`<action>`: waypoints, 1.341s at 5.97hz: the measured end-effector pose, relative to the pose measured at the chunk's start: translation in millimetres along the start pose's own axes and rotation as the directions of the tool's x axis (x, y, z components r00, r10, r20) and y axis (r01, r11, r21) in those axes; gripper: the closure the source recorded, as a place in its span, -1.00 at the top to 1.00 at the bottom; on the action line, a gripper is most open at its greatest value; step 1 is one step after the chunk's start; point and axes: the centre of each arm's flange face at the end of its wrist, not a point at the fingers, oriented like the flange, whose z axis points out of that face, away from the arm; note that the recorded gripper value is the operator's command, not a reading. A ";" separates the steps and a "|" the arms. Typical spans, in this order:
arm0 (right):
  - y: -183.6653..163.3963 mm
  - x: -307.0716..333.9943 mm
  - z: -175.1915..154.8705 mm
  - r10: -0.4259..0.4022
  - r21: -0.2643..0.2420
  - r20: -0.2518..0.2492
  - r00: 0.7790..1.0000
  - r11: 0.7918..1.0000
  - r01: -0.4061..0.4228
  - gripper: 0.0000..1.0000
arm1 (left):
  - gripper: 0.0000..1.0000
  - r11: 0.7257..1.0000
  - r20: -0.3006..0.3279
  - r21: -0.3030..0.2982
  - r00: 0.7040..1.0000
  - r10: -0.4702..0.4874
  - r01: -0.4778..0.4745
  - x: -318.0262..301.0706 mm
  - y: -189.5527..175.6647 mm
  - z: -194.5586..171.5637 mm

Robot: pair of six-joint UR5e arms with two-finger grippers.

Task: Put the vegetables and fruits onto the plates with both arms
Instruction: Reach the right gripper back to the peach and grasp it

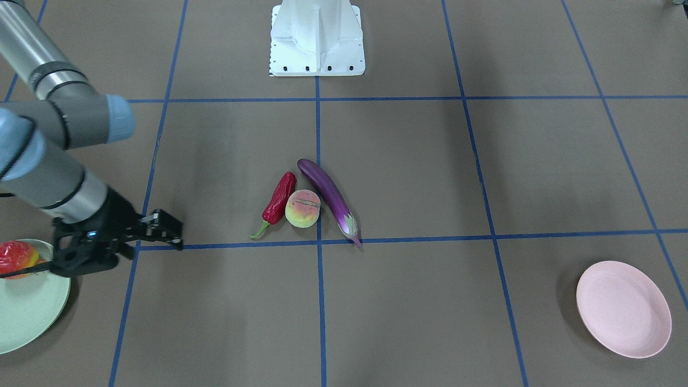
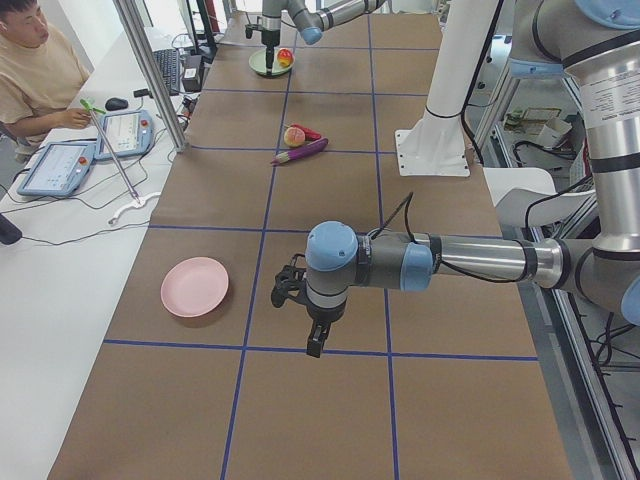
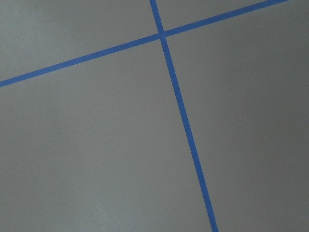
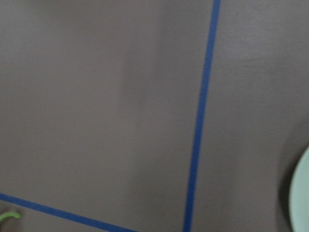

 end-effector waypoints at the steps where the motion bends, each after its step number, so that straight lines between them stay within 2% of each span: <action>1: 23.4 -77.2 17.9 0.029 0.023 -0.025 0.999 0.999 -0.028 0.99 | 1.00 1.000 0.000 -0.001 1.000 0.000 0.000 -0.2 0.3 0.3; 2: 44.4 -139.9 27.1 0.029 0.036 -0.066 0.997 0.999 -0.027 0.99 | 1.00 1.000 -0.001 -0.003 1.000 -0.002 0.002 -0.6 0.8 0.9; 4: 80.1 -208.7 57.2 0.006 0.061 -0.141 0.990 0.998 0.003 0.98 | 1.00 1.000 -0.001 -0.005 1.000 -0.003 0.003 -1.1 1.3 1.7; 6: 99.4 -224.1 80.4 -0.017 0.071 -0.240 0.971 0.997 0.035 0.98 | 1.00 1.000 -0.001 -0.005 1.000 -0.004 0.004 -1.4 1.5 2.0; 8: 114.2 -226.5 92.8 -0.059 0.072 -0.292 0.955 0.994 0.084 0.97 | 1.00 1.000 -0.001 -0.005 1.000 -0.004 0.004 -1.4 1.5 2.0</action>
